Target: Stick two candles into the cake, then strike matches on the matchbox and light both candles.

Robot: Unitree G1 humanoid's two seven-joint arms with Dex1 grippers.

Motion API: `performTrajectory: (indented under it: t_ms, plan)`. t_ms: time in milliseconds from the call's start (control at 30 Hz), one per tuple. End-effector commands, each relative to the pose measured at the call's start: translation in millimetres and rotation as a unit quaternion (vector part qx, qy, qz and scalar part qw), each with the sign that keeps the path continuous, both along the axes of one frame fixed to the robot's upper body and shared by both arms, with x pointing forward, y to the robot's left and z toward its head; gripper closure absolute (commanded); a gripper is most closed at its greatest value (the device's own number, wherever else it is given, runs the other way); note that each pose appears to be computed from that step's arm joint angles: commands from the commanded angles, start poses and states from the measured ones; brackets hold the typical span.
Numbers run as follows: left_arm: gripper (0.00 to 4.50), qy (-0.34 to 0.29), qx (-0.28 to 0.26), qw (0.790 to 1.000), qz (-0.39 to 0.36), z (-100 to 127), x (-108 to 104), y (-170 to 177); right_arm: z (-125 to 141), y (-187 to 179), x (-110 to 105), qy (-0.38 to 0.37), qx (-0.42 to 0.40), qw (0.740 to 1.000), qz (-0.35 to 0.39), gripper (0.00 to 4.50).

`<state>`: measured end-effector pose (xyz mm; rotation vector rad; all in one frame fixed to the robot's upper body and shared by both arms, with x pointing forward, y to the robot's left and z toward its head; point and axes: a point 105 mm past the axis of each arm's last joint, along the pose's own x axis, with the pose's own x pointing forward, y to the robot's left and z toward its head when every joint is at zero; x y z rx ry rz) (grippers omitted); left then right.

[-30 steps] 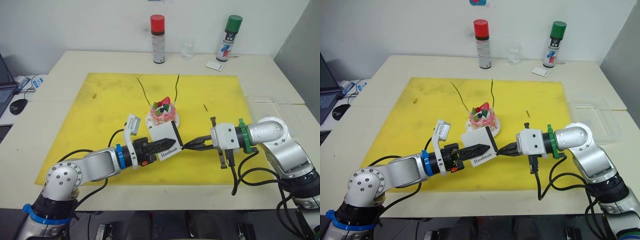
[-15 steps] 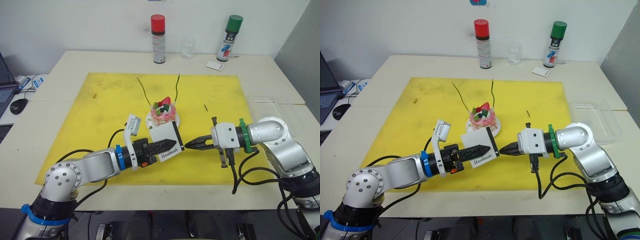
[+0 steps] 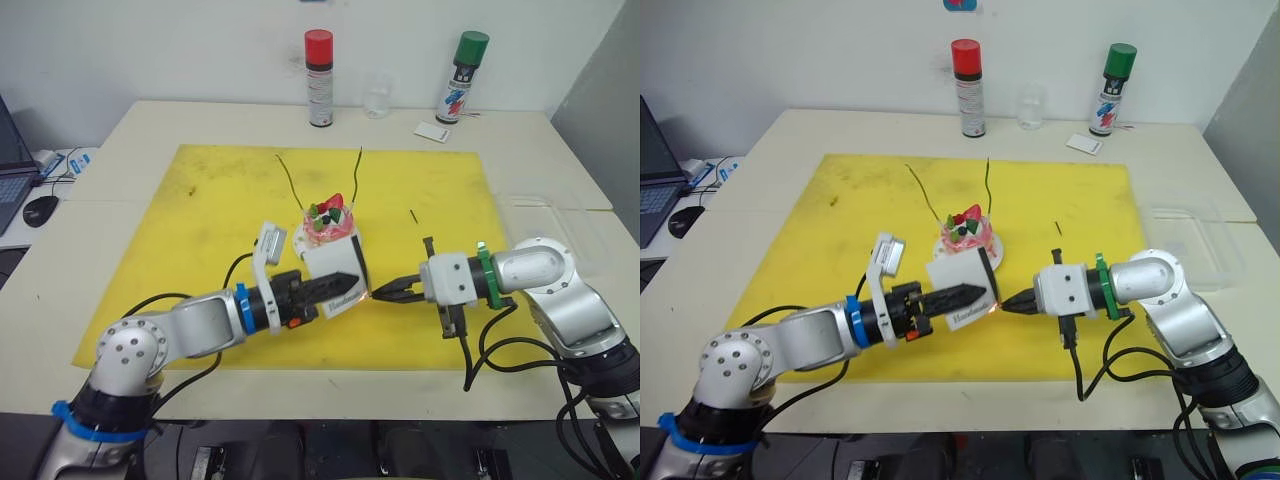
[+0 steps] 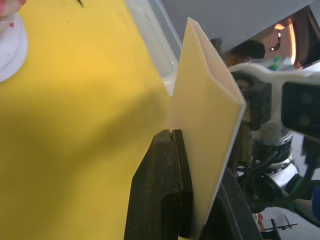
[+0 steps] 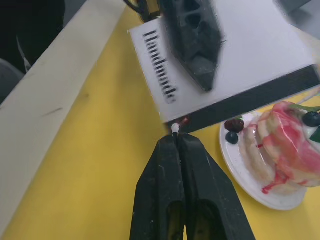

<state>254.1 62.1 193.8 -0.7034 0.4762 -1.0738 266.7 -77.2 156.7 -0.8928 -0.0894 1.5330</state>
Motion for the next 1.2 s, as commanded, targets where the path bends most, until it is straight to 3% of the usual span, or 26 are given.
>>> performTrajectory:
  t_ms: [33,100,300,500,600,767,900,1200]
  plan:
    - [4.50,-0.064,-0.072,0.994,-0.044,52.0,-2.9,-6.7,-16.0,-9.8,-10.2,0.009,-0.065,0.997,0.038,4.48]
    - [4.50,-0.085,-0.044,0.994,-0.046,57.6,-1.8,5.6,-5.9,-19.7,-10.2,0.016,-0.064,0.997,0.034,4.48]
    - [4.50,-0.038,0.025,0.999,-0.025,18.9,-17.8,36.2,28.6,-17.9,11.2,0.014,0.001,1.000,-0.021,4.48]
    - [4.50,0.024,0.078,0.997,-0.011,-19.0,-52.5,56.4,60.5,9.5,38.7,0.016,0.121,0.989,-0.087,4.48]
    - [4.50,0.039,0.094,0.995,-0.002,-31.2,-57.6,54.8,80.0,40.8,50.5,-0.008,0.185,0.977,-0.103,4.48]
    - [4.50,0.028,0.072,0.997,0.014,-30.8,-49.9,41.9,106.5,86.1,55.9,-0.037,0.261,0.958,-0.110,4.48]
    - [4.50,0.028,0.066,0.997,0.020,-30.3,-48.5,38.2,125.6,96.8,71.1,-0.090,0.296,0.940,-0.144,4.48]
    - [4.50,0.025,0.062,0.998,0.022,-30.3,-45.3,34.8,128.7,128.4,87.4,-0.139,0.289,0.933,-0.162,4.48]
